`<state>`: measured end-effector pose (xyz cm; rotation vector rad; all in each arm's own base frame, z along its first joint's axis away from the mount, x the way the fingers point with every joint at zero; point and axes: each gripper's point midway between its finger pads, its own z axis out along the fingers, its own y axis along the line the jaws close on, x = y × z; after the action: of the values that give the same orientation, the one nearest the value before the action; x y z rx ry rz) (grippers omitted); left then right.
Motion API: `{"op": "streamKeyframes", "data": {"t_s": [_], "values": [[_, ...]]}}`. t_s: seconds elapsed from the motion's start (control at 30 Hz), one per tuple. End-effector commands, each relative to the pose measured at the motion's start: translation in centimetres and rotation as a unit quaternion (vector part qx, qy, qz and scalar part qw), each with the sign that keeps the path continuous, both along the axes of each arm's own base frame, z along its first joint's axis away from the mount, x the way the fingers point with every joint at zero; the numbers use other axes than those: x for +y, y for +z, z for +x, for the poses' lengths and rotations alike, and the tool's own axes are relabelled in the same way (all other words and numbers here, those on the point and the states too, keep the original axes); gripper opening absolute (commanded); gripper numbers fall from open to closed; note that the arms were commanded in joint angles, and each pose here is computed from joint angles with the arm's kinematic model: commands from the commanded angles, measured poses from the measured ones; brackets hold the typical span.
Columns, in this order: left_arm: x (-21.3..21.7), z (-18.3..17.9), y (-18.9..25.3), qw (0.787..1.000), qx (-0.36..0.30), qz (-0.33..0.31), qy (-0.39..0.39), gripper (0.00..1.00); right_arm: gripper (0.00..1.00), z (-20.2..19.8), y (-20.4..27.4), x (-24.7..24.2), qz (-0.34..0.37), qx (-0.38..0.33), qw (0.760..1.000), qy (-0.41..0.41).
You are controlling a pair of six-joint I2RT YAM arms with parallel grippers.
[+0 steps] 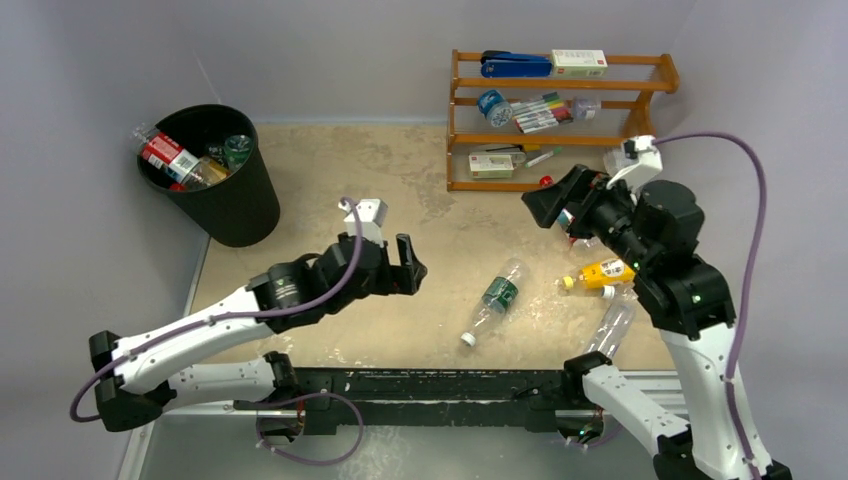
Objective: Put the plastic bottles in the bin
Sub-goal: Pick up the plastic bottle at the center of the board.
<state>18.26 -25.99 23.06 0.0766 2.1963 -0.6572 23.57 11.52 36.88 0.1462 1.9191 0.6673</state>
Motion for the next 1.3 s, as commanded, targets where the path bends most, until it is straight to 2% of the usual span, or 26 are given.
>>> {"op": "streamKeyframes", "data": {"t_s": [0.0, 0.3, 0.43, 0.57, 0.73, 1.0, 1.27], "values": [[0.9, -0.1, 6.9, 0.997, -0.051, -0.052, -0.003, 0.88, 1.00, -0.2, 3.4, -1.4, 0.009, -0.024, 0.999, -0.040], [3.2, -0.8, 10.9, 0.995, -0.071, -0.072, 0.004, 0.88, 1.00, -2.1, 6.9, -2.6, 0.026, -0.062, 0.996, -0.059], [3.2, -1.1, 10.6, 0.995, -0.060, -0.080, 0.005, 0.88, 1.00, -2.2, 4.8, -1.9, 0.022, -0.039, 0.998, -0.041], [2.5, -1.2, 9.1, 0.997, -0.043, -0.067, -0.001, 0.88, 1.00, -1.6, 0.4, -0.6, 0.019, 0.010, 1.000, -0.014], [1.1, -1.1, 5.3, 1.000, -0.015, -0.018, -0.021, 0.89, 1.00, -1.7, -5.2, 0.1, 0.037, 0.062, 0.997, -0.010], [-5.0, -0.4, -3.7, 0.993, 0.039, 0.058, -0.099, 0.89, 1.00, -2.0, -14.6, 0.8, 0.036, 0.148, 0.988, -0.008], [-11.6, 1.3, -9.4, 0.987, 0.056, 0.058, -0.137, 0.90, 1.00, 0.2, -19.4, 1.4, 0.019, 0.215, 0.976, -0.018]]}}
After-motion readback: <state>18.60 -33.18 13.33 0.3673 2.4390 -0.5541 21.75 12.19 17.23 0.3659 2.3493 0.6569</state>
